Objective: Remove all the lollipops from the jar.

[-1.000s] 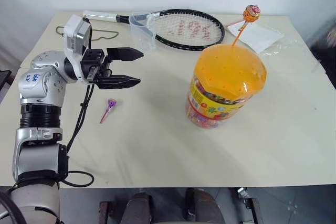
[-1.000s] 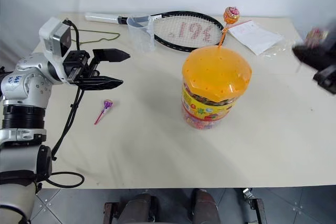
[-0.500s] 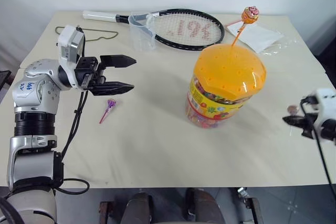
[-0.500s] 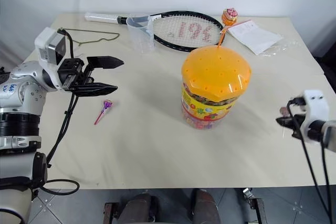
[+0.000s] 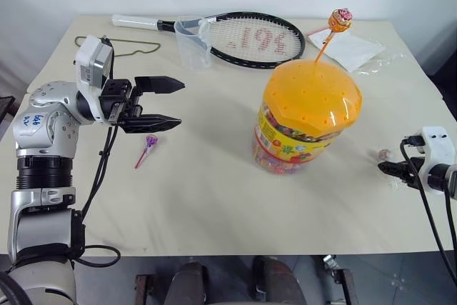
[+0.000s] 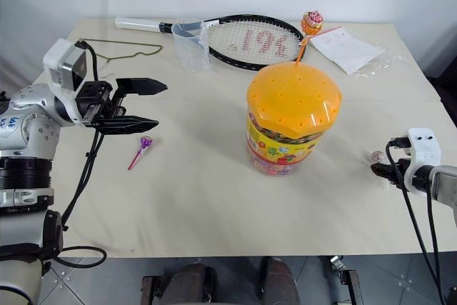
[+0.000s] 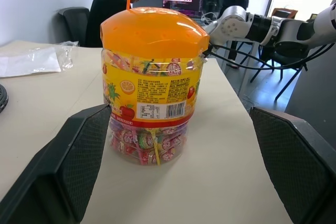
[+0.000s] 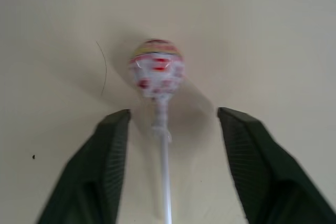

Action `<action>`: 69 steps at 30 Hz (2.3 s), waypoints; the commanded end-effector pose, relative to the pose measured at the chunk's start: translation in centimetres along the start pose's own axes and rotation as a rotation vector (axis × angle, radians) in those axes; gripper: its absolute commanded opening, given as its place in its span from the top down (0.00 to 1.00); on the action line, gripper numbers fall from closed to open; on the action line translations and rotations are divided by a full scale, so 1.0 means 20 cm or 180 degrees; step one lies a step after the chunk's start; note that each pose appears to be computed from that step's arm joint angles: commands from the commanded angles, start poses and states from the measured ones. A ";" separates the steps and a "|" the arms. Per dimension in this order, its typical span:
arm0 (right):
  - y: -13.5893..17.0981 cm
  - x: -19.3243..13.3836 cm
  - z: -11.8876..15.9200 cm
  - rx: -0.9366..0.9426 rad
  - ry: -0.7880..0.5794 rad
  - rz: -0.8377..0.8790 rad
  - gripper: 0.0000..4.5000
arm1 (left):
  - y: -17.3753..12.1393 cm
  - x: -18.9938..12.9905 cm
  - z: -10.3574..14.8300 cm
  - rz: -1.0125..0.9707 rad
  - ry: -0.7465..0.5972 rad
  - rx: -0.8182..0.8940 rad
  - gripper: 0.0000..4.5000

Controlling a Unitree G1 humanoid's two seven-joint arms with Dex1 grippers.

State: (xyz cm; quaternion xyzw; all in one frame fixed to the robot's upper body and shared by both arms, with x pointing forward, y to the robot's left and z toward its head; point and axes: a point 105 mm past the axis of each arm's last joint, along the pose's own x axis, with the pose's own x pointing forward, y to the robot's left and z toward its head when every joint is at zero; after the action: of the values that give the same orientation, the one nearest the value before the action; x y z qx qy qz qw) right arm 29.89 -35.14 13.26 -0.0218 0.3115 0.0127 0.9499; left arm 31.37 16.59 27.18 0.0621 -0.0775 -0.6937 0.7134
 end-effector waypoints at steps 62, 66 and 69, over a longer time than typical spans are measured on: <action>0.31 -0.58 1.13 -0.0926 -0.2262 0.0791 1.00 | -0.07 -0.10 0.06 0.0251 -0.0050 0.0217 0.00; -0.01 -0.44 0.81 -0.0663 -0.1424 0.0232 1.00 | -0.08 -0.12 0.03 0.0315 -0.0031 0.0162 0.00; -0.16 -0.36 0.60 -0.0524 -0.0931 0.0054 1.00 | -0.03 -0.14 0.00 0.0570 0.0042 0.0041 0.00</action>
State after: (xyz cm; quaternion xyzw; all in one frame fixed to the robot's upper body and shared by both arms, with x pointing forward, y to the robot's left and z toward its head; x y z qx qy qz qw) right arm 32.41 -36.07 25.41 -0.0778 0.1897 0.0736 0.9760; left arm 30.27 18.81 26.58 0.0547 -0.0865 -0.6509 0.7522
